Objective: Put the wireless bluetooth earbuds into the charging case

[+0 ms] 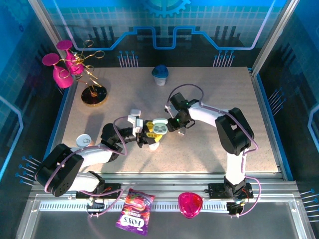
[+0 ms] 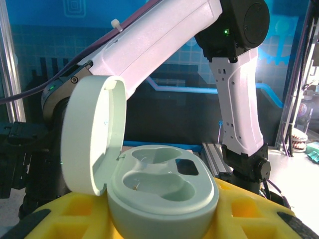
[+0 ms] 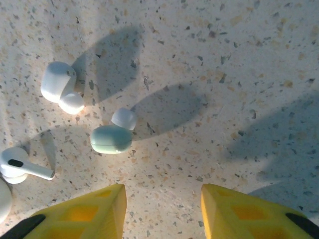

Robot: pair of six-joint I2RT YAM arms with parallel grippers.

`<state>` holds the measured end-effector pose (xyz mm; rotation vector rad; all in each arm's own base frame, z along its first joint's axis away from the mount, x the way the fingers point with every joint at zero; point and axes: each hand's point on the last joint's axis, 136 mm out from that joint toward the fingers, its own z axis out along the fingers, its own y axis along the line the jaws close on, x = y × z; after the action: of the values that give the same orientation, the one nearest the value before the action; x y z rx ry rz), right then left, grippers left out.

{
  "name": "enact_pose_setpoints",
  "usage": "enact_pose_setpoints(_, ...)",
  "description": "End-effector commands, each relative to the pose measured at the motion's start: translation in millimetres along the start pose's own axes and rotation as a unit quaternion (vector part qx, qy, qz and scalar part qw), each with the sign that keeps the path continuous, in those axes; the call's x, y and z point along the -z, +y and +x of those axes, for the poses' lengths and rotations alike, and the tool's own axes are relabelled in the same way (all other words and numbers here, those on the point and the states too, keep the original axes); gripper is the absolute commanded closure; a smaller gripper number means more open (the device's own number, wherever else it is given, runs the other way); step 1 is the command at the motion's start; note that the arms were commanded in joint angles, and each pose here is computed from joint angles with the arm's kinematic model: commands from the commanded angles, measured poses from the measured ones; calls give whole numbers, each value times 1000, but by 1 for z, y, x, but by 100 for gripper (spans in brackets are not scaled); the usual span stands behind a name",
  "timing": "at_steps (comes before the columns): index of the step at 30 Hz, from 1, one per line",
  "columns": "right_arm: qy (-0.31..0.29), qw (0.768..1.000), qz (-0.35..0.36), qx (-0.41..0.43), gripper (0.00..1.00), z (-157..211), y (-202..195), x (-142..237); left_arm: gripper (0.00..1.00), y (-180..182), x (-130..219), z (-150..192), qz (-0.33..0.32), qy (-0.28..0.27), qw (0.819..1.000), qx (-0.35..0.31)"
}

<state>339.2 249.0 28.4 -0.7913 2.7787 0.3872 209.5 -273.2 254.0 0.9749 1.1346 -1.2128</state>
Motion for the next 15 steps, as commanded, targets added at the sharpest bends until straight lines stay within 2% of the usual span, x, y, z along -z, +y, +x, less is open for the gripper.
enact_pose_setpoints(1,16,1000,0,1,56,3,-5,0,78,-3,1,-3,7,-3,1000,-12)
enact_pose_setpoints(15,-5,999,17,-44,45,9,-36,12,77,-1,1,-1,8,-1,1000,-10)
